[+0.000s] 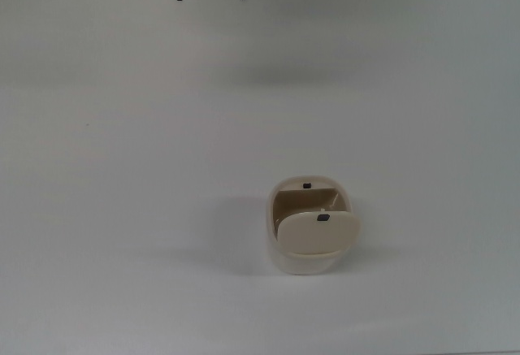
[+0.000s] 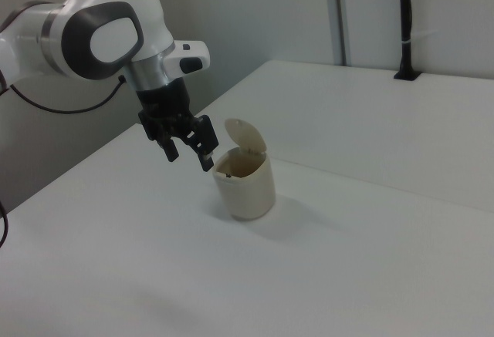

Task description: Open the trash can

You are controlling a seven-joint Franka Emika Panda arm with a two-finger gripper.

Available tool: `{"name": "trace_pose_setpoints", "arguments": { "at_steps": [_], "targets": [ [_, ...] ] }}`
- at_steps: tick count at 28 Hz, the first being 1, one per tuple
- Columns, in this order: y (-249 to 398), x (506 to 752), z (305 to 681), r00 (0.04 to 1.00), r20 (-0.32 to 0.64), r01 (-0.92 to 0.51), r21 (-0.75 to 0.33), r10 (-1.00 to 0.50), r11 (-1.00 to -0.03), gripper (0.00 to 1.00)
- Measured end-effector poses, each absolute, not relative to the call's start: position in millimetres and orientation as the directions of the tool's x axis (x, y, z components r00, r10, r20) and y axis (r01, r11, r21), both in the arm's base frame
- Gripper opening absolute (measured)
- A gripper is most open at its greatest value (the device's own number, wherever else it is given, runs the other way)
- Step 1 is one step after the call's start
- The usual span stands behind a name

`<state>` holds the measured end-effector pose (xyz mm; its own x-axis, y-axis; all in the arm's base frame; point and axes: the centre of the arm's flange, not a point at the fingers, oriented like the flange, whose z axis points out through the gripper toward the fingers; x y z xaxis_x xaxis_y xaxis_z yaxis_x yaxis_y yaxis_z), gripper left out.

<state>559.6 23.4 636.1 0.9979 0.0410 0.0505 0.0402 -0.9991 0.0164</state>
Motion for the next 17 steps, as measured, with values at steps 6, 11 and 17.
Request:
{"name": "trace_pose_setpoints", "arguments": {
  "at_steps": [6,11,17],
  "targets": [
    [23.4,559.6,635.9,0.998,0.050,0.041,0.016,0.042,-0.999,1.00],
    [23.4,559.6,635.9,0.998,0.050,0.041,0.016,0.042,-0.999,1.00],
    [23.2,559.5,635.9,0.998,0.050,0.040,0.012,0.040,-0.999,1.00]
  ]
}}
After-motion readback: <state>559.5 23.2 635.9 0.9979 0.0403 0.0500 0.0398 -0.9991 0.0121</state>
